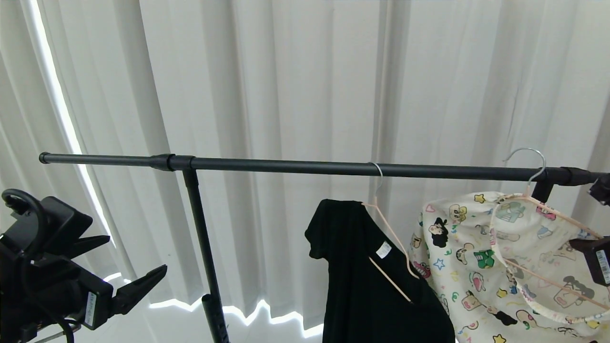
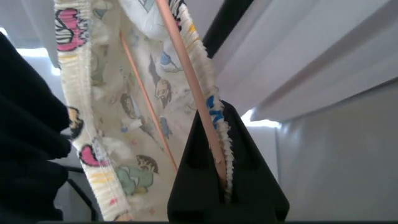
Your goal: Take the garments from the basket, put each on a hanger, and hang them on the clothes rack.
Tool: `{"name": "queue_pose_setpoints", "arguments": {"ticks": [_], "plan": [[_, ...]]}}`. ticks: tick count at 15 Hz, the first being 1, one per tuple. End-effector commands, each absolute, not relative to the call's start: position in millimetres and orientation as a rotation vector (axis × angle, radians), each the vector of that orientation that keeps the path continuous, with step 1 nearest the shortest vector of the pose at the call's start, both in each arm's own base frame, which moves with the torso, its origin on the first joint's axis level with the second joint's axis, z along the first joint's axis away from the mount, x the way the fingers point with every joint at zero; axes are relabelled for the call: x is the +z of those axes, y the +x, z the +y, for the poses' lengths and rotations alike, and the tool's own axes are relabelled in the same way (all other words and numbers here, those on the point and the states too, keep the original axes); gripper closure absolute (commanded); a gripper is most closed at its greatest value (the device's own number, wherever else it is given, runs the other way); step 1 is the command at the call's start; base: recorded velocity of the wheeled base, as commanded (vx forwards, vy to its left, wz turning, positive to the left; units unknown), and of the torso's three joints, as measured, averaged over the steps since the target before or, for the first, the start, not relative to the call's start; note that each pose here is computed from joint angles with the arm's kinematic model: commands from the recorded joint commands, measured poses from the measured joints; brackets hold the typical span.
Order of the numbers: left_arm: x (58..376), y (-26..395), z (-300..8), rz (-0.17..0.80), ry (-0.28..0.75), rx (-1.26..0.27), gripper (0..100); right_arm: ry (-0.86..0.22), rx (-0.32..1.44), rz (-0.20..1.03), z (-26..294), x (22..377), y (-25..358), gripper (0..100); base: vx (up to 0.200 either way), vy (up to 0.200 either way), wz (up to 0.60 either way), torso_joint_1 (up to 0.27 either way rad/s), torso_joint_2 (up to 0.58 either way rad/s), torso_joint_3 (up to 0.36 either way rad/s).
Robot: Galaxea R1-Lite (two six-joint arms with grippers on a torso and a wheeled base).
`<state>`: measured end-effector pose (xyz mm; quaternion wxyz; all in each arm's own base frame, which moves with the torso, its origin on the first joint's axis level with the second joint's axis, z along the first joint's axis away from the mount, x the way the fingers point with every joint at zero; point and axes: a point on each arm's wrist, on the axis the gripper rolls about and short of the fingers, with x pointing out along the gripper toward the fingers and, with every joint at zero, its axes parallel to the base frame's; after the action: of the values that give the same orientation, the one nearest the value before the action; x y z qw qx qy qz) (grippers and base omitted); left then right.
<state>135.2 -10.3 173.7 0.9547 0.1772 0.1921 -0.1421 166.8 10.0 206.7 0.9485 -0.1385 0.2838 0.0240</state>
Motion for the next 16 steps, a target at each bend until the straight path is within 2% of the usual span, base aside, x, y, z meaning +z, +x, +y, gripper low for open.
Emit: {"name": "queue_pose_setpoints", "arguments": {"ticks": [1, 5, 8, 16], "plan": [[174.4, 135.7, -10.2, 0.388, 0.358, -0.287, 0, -0.275, 0.053, 0.599, 12.9, 208.9, 191.7, 100, 0.000, 0.000, 0.00, 0.000, 0.00, 0.000], [175.5, 136.4, -10.5, 0.385, 0.360, -0.288, 0, -0.264, 0.079, 0.657, 25.2, 198.2, 212.0, 100, 0.000, 0.000, 0.00, 0.000, 0.00, 0.000], [176.1, 135.6, -10.2, 0.381, 0.359, -0.284, 0, -0.235, 0.056, 0.677, 33.1, 192.9, 211.3, 100, 0.000, 0.000, 0.00, 0.000, 0.00, 0.000], [175.4, 135.7, -10.7, 0.383, 0.359, -0.289, 0, -0.254, 0.085, 0.688, 42.3, 189.2, 210.6, 100, 0.000, 0.000, 0.00, 0.000, 0.00, 0.000]]}}
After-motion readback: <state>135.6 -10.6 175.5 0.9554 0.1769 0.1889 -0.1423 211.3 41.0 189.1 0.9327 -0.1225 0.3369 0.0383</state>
